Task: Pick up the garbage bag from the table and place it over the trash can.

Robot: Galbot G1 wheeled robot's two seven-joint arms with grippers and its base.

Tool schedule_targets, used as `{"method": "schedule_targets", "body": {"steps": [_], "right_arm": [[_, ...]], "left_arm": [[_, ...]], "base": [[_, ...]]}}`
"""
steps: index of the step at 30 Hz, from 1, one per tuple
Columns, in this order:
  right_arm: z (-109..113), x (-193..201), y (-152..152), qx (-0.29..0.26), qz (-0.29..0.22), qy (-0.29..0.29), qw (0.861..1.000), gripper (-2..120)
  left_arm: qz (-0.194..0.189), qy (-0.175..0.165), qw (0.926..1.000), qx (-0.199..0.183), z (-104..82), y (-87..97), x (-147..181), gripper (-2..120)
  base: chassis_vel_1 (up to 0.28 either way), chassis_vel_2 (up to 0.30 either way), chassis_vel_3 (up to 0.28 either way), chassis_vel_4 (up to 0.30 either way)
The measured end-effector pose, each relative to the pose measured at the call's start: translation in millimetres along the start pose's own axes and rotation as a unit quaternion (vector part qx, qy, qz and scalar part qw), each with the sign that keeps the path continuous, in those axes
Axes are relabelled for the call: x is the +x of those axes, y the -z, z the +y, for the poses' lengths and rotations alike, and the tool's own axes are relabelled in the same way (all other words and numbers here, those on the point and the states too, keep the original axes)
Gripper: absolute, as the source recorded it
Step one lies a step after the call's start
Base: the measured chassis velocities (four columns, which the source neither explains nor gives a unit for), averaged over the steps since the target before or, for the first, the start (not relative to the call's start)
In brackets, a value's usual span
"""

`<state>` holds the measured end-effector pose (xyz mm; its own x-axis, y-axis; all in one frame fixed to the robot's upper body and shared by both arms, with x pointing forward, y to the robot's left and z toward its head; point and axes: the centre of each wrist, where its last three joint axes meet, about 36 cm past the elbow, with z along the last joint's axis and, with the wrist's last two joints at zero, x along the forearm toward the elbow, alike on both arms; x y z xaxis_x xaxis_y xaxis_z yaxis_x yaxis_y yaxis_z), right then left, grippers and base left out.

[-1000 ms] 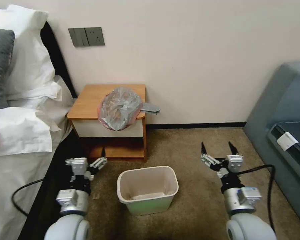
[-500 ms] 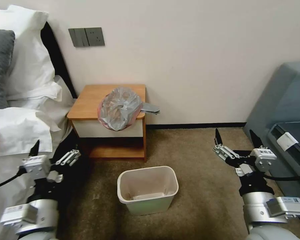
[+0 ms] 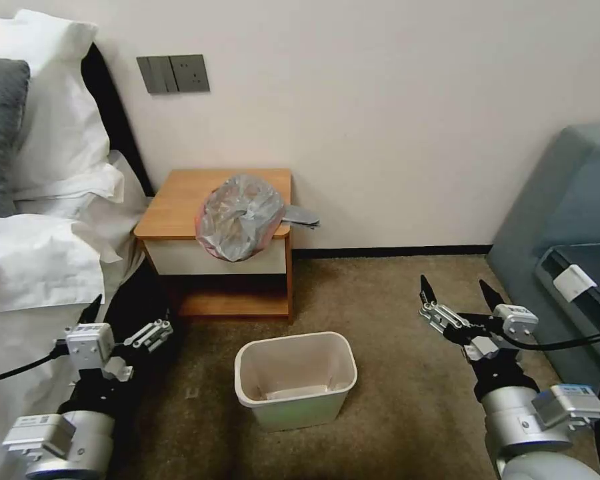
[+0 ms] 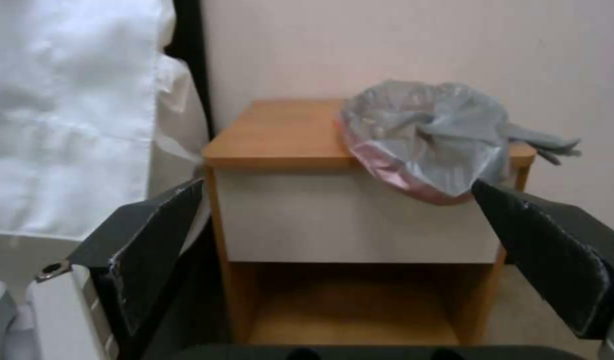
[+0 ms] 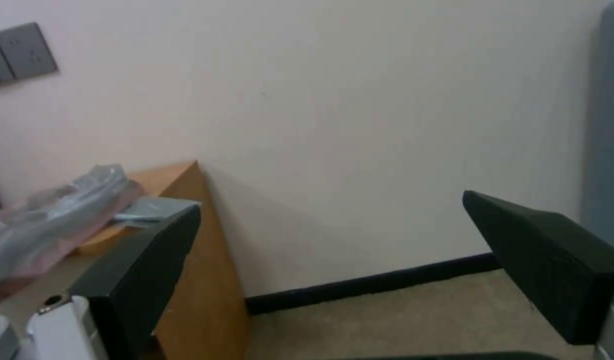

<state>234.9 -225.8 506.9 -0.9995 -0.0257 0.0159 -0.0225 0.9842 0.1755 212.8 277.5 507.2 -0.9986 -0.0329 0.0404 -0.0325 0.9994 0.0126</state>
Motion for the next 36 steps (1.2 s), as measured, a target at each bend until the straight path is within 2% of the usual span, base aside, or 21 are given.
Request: {"method": "schedule_targets", "body": {"steps": [1, 7, 16, 22, 24, 26, 30, 31, 36], "right_arm": [[0, 0, 0, 0.000, 0.000, 0.000, 1.000, 100], [-5, -19, -8, -0.078, 0.014, 0.038, 0.996, 100], [-6, -23, -9, -0.096, 0.019, 0.046, 0.994, 100], [-6, -34, -12, -0.137, 0.026, 0.059, 0.989, 100], [-6, -42, -15, -0.170, 0.032, 0.070, 0.982, 100], [-6, -45, -16, -0.180, 0.034, 0.074, 0.980, 100], [-6, -62, -19, -0.240, 0.047, 0.095, 0.965, 100], [-6, -62, -19, -0.240, 0.047, 0.095, 0.965, 100], [-6, -79, -21, -0.298, 0.061, 0.118, 0.945, 100]], "left_arm": [[0.000, 0.000, 1.0000, 0.000, 0.0, 0.0, 0, 100], [0.011, 0.005, 0.9999, 0.006, -0.9, 2.1, 5, 100], [0.010, 0.012, 0.9999, 0.002, -1.2, 1.0, 6, 100], [0.010, 0.018, 0.9998, -0.006, -1.8, -1.4, 10, 100], [0.008, 0.020, 0.9997, -0.006, -2.3, -2.1, 11, 100], [0.007, 0.021, 0.9997, -0.006, -2.4, -2.1, 11, 100], [0.004, 0.021, 0.9998, -0.006, -2.3, -1.7, 10, 100], [0.004, 0.021, 0.9998, -0.006, -2.3, -1.7, 10, 100], [0.003, 0.021, 0.9998, -0.005, -2.4, -1.6, 10, 100]], "base": [[0.000, 0.000, 0.000, 0.000], [0.000, 0.000, 0.000, 0.000], [0.000, 0.000, 0.000, 0.000], [0.000, 0.000, 0.000, 0.000], [0.000, 0.000, 0.000, 0.000], [0.000, 0.000, 0.000, 0.000], [0.000, 0.000, 0.000, 0.000], [0.000, 0.000, 0.000, 0.000], [0.000, 0.000, 0.000, 0.000]]}}
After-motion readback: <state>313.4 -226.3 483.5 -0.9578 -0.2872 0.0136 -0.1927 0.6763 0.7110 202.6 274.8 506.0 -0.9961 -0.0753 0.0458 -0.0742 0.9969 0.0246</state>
